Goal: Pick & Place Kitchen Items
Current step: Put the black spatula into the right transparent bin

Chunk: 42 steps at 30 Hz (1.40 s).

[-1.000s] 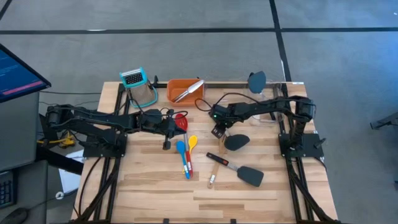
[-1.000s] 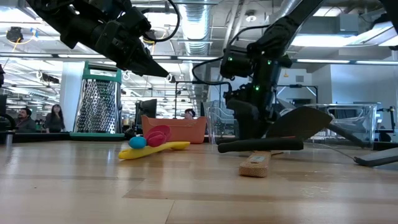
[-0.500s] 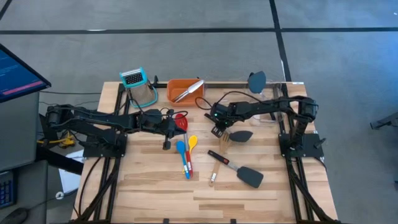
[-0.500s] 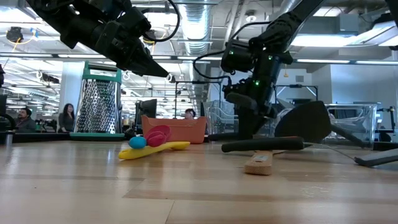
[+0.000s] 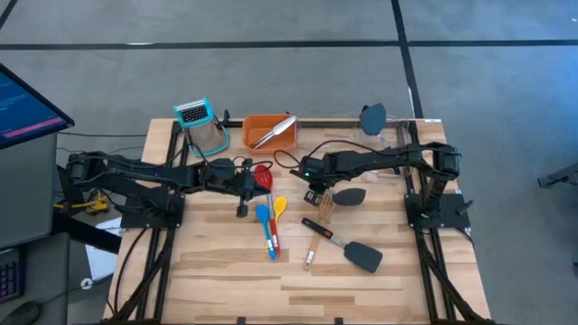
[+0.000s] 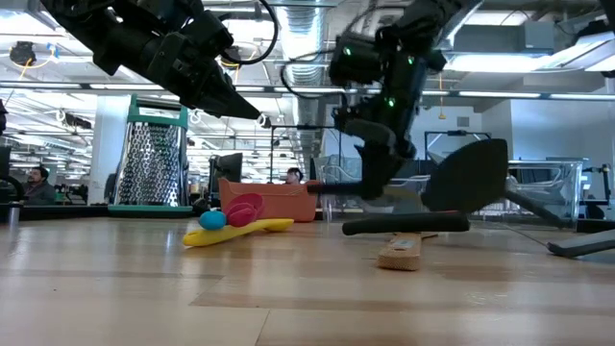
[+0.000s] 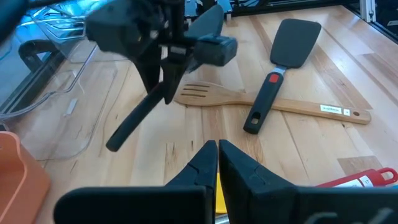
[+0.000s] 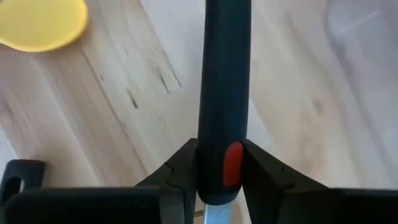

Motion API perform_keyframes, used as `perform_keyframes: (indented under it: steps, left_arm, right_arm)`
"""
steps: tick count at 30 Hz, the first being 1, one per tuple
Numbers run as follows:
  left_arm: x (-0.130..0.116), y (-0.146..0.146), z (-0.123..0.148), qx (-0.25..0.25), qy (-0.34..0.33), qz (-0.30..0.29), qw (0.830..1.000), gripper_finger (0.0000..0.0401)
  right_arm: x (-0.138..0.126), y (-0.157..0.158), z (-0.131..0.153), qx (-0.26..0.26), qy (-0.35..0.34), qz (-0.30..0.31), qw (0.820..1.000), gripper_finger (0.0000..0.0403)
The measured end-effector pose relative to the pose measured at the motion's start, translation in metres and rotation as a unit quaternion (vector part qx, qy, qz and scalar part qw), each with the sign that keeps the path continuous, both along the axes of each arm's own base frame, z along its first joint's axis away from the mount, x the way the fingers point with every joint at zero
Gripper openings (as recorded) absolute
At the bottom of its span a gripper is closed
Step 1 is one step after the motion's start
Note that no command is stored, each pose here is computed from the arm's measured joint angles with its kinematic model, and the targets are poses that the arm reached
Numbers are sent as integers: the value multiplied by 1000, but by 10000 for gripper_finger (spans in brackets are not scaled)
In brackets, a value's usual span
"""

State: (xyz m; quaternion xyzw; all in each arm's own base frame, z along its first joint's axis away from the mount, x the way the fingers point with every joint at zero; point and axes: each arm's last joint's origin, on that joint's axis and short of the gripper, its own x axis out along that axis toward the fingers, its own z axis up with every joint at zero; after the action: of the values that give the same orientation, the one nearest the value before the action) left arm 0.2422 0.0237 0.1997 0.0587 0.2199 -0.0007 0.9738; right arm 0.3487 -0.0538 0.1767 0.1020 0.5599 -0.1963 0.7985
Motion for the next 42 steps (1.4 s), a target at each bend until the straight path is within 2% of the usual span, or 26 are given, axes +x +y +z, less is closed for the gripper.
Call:
perform_keyframes:
  steps: [9,18,22,26,31,35,42]
  left_arm:
    - [0,0,0,0,0,0,1000,2]
    - [0,0,0,0,1,0,1000,2]
    - [0,0,0,0,1,0,1000,2]
    - [0,0,0,-1,1,0,1000,2]
    - [0,0,0,-1,1,0,1000,2]
    - [0,0,0,-4,2,1,1000,2]
    - [0,0,0,-4,3,1,1000,2]
  right_arm:
    - [12,15,44,-47,21,28,998,74]
    - [11,35,91,-156,75,62,983,72]
    - [5,46,105,-211,111,76,968,71]
    - [-9,52,108,-287,186,87,936,71]
    - [-24,51,111,-333,262,97,901,71]
    - [-44,44,121,-335,252,79,904,71]
    - [-107,33,127,-341,236,37,909,71]
